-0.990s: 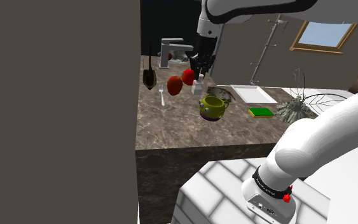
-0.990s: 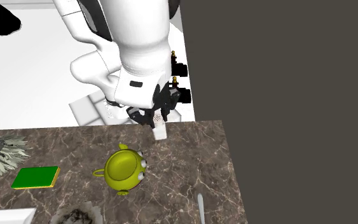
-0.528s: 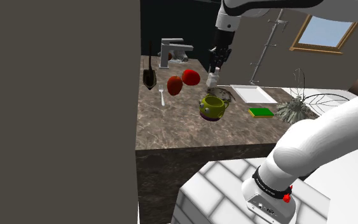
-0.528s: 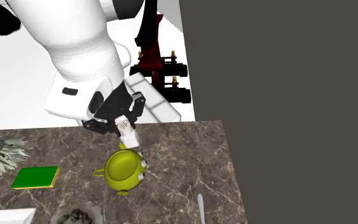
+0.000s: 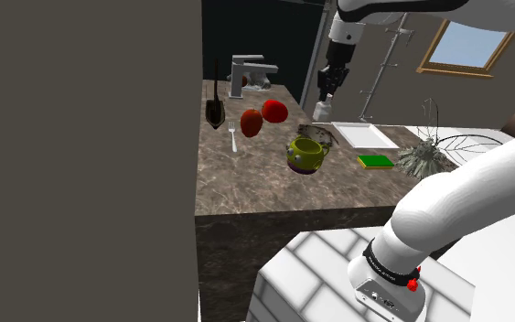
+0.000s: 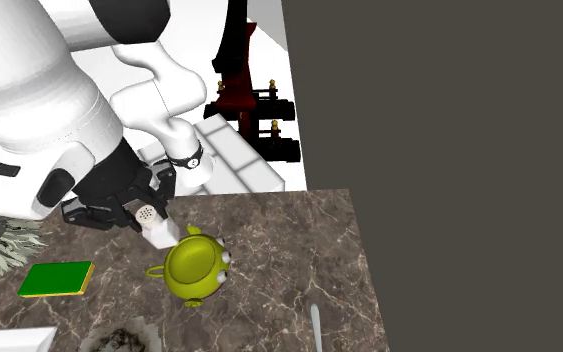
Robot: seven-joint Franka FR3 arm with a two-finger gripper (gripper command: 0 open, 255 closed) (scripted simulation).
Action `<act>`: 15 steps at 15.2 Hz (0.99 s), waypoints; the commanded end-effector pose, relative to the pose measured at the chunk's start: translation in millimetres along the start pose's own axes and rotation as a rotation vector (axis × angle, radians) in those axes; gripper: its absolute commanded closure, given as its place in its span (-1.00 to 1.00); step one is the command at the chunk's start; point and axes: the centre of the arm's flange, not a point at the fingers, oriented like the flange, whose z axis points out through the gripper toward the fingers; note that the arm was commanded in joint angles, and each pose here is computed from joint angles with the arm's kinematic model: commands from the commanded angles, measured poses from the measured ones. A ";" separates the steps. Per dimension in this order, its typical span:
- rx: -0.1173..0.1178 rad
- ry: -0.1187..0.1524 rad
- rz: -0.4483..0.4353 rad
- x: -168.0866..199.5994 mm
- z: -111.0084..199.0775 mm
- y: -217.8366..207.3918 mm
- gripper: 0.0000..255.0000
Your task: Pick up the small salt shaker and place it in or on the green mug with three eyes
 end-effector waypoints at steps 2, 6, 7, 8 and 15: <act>0.000 0.000 -0.001 1.3 14.9 1.9 1.00; 0.000 0.000 -0.001 1.8 36.0 2.1 1.00; 0.000 0.000 -0.001 1.9 41.3 2.1 1.00; 0.000 0.000 -0.001 2.0 46.6 2.2 1.00; 0.000 0.000 -0.001 2.8 83.5 2.5 1.00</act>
